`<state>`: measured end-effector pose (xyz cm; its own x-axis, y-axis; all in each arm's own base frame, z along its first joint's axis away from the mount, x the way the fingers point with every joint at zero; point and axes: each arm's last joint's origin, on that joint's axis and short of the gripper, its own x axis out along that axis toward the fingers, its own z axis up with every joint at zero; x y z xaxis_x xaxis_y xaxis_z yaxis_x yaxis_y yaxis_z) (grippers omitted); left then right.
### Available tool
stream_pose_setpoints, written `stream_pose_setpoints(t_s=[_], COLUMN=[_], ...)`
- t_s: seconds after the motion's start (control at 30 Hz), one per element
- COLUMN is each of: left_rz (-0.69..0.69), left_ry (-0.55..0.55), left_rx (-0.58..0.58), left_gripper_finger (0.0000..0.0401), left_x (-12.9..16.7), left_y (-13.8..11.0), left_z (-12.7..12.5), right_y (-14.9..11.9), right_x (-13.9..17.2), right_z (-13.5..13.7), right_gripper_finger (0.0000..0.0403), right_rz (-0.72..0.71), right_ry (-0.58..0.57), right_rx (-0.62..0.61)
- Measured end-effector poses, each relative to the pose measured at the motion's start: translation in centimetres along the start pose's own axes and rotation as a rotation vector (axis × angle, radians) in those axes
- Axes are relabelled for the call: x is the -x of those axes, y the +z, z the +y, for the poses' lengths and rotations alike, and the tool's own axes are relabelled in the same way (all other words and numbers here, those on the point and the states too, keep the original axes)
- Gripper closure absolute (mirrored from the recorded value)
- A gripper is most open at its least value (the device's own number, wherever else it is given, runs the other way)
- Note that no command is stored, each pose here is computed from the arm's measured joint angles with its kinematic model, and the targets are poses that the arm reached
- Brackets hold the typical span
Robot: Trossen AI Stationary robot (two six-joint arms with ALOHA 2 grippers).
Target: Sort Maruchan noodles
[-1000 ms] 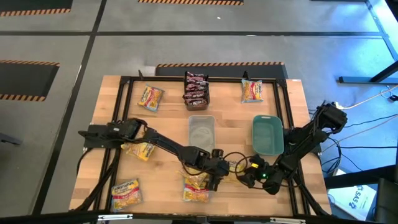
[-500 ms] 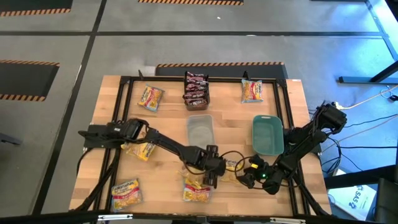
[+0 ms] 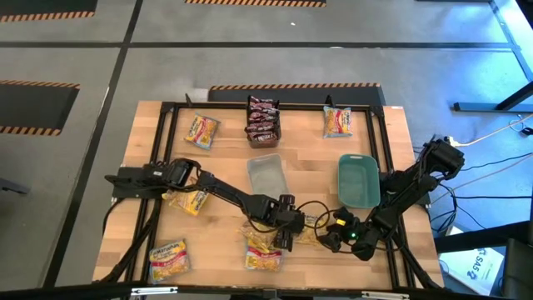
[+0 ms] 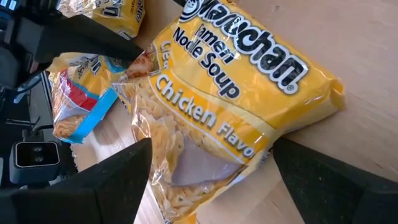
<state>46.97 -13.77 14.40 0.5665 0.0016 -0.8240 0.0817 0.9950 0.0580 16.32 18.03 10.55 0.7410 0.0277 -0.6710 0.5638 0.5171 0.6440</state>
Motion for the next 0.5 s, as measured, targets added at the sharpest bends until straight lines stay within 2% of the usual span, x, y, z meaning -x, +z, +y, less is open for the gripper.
stream_pose_setpoints(t_s=[0.37, 0.5], left_rz=[-0.014, -0.022], left_ry=[0.012, 0.017], left_rx=[-0.036, -0.045], left_gripper_finger=[0.0165, 0.0165], left_x=[1.2, 0.5], left_y=[0.2, 0.1], left_z=[-0.9, -1.0], right_y=[0.0, 0.0], right_x=[0.0, 0.0], right_z=[0.0, 0.0], right_gripper_finger=[0.0061, 0.0061], right_rz=[-0.002, -0.010], right_ry=[0.002, 0.007], right_rx=[-0.001, -0.006])
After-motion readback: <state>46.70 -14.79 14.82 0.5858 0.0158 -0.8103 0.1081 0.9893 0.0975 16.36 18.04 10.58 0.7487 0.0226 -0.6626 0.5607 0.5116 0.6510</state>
